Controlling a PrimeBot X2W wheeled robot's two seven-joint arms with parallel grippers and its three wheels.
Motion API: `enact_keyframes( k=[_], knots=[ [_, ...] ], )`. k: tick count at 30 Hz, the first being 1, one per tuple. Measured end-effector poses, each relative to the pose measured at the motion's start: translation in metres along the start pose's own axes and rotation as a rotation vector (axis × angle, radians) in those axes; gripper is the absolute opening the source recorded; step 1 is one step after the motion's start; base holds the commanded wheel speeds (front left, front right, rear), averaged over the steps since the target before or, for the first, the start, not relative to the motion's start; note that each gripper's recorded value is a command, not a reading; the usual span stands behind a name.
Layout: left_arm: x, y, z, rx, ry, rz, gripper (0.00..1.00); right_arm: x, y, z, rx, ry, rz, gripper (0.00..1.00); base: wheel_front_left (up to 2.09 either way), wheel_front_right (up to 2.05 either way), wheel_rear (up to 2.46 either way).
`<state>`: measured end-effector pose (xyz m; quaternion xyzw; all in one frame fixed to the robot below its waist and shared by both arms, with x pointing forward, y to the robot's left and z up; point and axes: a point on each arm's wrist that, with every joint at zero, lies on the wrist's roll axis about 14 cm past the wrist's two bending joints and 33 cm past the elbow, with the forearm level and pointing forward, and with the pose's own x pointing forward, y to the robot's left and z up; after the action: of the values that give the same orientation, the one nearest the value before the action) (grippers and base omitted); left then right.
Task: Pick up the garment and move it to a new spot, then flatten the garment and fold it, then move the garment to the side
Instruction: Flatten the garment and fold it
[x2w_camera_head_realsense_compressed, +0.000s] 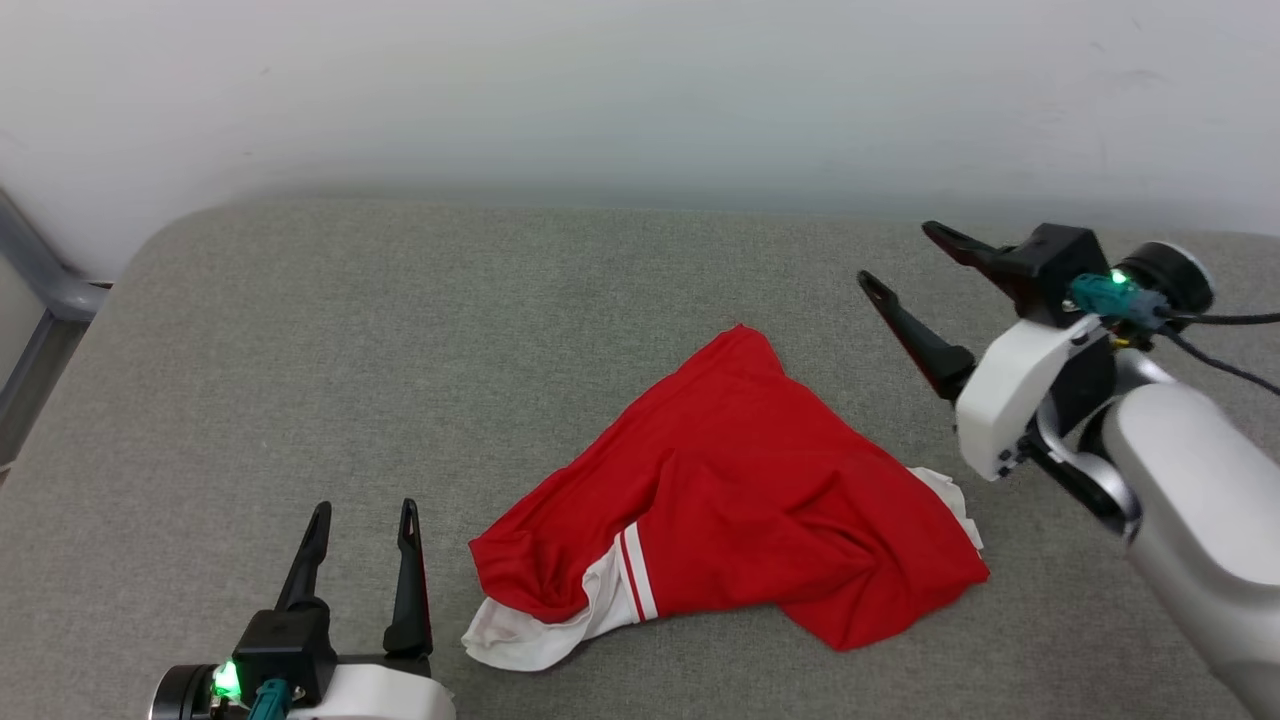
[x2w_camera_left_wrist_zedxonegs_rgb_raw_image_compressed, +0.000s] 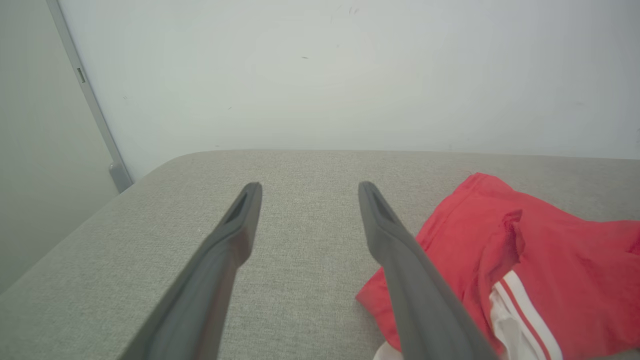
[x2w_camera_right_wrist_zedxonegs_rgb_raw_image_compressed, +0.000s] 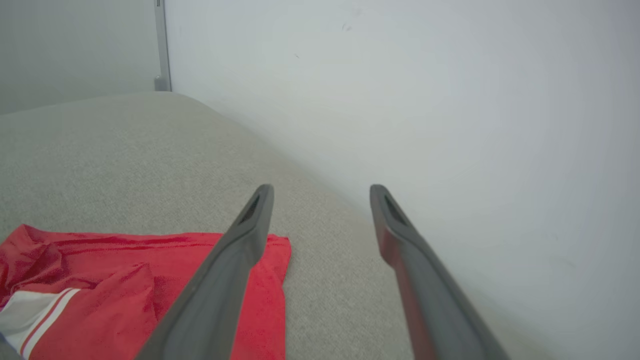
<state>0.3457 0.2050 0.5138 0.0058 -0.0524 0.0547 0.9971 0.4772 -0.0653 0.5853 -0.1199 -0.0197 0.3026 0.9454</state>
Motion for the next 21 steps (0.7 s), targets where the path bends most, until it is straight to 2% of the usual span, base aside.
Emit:
enact_keyframes(
  k=[5,7,14,21],
  knots=[
    [0.001,-0.002,-0.002,0.0,0.006,-0.006,1.0,-0.02,-0.032,-0.024,-0.002,0.193,-0.045,1.0,0.0,0.0,0.0],
    [0.002,-0.002,-0.005,0.0,0.015,-0.007,1.0,-0.034,-0.041,-0.049,0.031,0.35,-0.039,1.0,0.0,0.0,0.0],
    [0.009,-0.003,-0.009,0.003,0.025,-0.008,1.0,-0.064,-0.027,-0.11,0.133,0.707,0.056,1.0,0.0,0.0,0.0],
    [0.02,-0.004,-0.018,0.004,0.047,-0.008,1.0,-0.066,-0.005,-0.158,0.2,0.874,0.122,1.0,0.0,0.0,0.0]
  ],
)
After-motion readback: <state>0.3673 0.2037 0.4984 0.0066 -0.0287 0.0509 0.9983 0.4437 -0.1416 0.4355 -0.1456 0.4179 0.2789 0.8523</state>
